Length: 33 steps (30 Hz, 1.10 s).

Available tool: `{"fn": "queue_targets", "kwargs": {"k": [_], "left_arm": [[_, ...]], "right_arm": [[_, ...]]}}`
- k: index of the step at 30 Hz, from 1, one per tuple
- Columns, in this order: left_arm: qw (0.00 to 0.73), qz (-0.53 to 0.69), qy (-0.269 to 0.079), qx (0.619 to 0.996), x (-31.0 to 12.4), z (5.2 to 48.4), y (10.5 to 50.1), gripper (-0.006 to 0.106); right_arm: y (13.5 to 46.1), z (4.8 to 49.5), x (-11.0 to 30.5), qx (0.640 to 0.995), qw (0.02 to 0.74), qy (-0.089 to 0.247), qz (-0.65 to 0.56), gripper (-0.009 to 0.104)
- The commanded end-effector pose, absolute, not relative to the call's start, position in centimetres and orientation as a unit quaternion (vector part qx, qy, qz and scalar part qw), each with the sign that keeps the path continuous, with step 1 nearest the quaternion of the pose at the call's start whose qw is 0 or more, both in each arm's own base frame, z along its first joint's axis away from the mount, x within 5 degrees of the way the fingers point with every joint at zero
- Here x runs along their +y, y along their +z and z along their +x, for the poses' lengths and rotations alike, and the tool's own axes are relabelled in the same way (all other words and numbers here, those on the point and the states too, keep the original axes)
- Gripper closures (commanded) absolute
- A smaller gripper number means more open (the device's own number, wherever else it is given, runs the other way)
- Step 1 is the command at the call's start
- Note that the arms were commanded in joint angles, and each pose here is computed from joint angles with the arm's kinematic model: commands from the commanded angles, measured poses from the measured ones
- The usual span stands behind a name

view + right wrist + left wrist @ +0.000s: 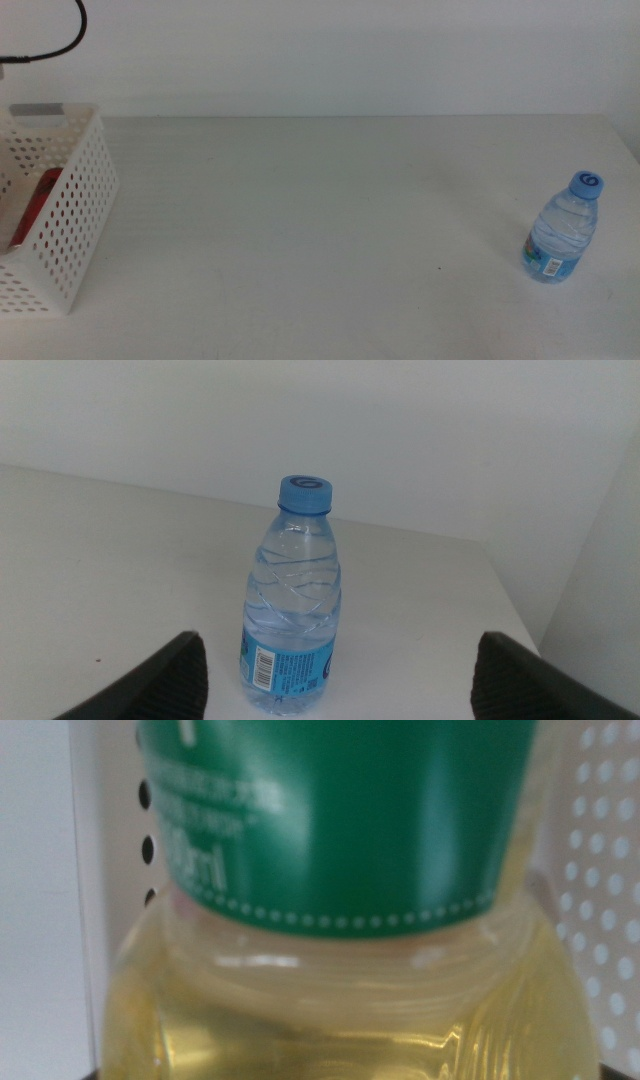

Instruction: Use arms to grab the bottles and put them into the dustbin to the left of the table.

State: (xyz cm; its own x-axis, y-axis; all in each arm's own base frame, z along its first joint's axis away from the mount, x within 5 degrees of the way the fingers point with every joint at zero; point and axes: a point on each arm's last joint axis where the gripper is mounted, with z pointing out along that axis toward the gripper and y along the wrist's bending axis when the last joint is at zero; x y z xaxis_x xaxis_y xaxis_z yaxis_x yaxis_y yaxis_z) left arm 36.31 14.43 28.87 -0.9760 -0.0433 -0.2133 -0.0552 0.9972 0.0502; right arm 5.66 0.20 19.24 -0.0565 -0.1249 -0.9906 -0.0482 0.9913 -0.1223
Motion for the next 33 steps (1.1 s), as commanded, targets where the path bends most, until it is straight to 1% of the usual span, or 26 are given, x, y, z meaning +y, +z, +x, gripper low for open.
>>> {"fn": "queue_targets", "kwargs": {"k": [1, 10, 14, 17, 20, 25, 27, 28, 31, 33], "left_arm": [[0.113, -0.022, 0.03, 0.993, 13.9, 35.1, 31.4, 0.105], [0.096, -0.025, 0.023, 0.995, 14.5, 36.7, 28.6, 0.105], [0.114, -0.035, 0.019, 0.993, 14.6, 37.3, 28.1, 0.097], [0.124, -0.039, 0.019, 0.991, 14.6, 37.6, 27.9, 0.085], [0.129, -0.039, 0.021, 0.991, 14.7, 37.7, 28.0, 0.064], [0.13, -0.039, 0.022, 0.99, 14.7, 37.7, 28.0, 0.026], [0.129, -0.04, 0.02, 0.991, 14.6, 37.7, 28.0, 0.013], [0.127, -0.039, 0.019, 0.991, 14.6, 37.7, 27.9, 0.01], [0.119, -0.04, 0.013, 0.992, 14.2, 37.7, 28.0, 0.01], [0.114, -0.043, 0.017, 0.992, 13.8, 37.7, 28.5, 0.01]], "right_arm": [[20.3, 5.4, 0.2, 0.688, 0.723, -0.035, -0.059, 0.026], [20.3, 5.4, 0.2, 0.688, 0.723, -0.035, -0.059, 0.026], [20.3, 5.4, 0.2, 0.688, 0.723, -0.035, -0.059, 0.026], [20.3, 5.4, 0.2, 0.688, 0.723, -0.035, -0.059, 0.026], [20.3, 5.4, 0.2, 0.688, 0.723, -0.035, -0.059, 0.026], [20.3, 5.4, 0.2, 0.688, 0.723, -0.035, -0.059, 0.026], [20.3, 5.4, 0.2, 0.688, 0.723, -0.035, -0.059, 0.026], [20.3, 5.4, 0.2, 0.688, 0.723, -0.035, -0.059, 0.026], [20.3, 5.4, 0.2, 0.688, 0.723, -0.035, -0.059, 0.026], [20.3, 5.4, 0.2, 0.688, 0.723, -0.035, -0.059, 0.026]]}}
